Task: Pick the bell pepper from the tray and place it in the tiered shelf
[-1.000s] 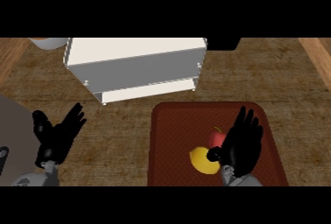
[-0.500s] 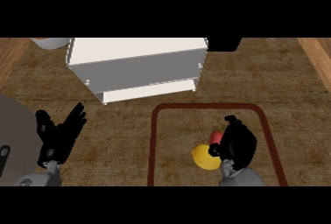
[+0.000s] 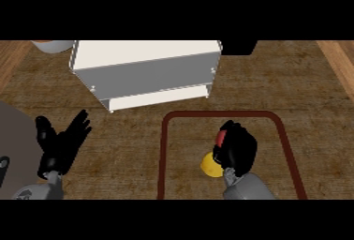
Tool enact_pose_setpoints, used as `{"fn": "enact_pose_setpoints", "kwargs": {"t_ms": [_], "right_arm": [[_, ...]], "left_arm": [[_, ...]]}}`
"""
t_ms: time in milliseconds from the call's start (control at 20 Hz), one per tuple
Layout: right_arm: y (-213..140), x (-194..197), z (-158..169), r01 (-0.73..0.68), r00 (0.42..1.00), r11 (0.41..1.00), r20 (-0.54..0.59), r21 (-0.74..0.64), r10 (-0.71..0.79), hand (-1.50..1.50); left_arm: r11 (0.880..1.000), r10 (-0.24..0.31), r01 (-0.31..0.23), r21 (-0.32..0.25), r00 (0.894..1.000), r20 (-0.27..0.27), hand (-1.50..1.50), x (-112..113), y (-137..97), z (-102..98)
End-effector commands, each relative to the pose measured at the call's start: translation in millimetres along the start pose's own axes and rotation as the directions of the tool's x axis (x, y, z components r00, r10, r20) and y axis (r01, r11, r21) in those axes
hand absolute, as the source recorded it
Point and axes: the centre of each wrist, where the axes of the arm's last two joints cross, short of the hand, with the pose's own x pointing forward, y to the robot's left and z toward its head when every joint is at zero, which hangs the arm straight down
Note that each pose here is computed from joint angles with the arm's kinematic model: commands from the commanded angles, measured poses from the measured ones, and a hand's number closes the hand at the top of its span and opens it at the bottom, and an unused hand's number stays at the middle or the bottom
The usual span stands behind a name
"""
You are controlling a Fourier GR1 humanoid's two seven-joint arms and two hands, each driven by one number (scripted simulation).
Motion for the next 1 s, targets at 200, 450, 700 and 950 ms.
{"fn": "enact_pose_setpoints", "kwargs": {"t_ms": [200, 450, 700, 950], "right_arm": [[-2, 47, 76, -0.001, 0.933, 0.99, 0.356, 0.144, -0.051, 1.5], [-42, 79, 116, 0.005, 0.729, 0.948, 0.648, 0.317, -0.221, 1.5], [-89, 97, 159, 0.133, 0.623, 0.956, 0.729, 0.26, -0.285, 1.5], [-157, 123, 166, 0.266, 0.627, 0.945, 0.71, 0.19, -0.319, 1.5]], "left_arm": [[0.998, -0.026, 0.025, -0.054, 1.0, -0.004, 0.0, 3, -12, -5], [0.994, -0.05, 0.052, -0.098, 0.999, 0.021, 0.0, 3, -26, -8], [0.998, -0.042, 0.041, -0.047, 0.999, -0.016, 0.0, -9, -24, -9], [0.999, -0.037, 0.037, -0.018, 0.999, -0.017, 0.0, -10, 1, -8]]}}
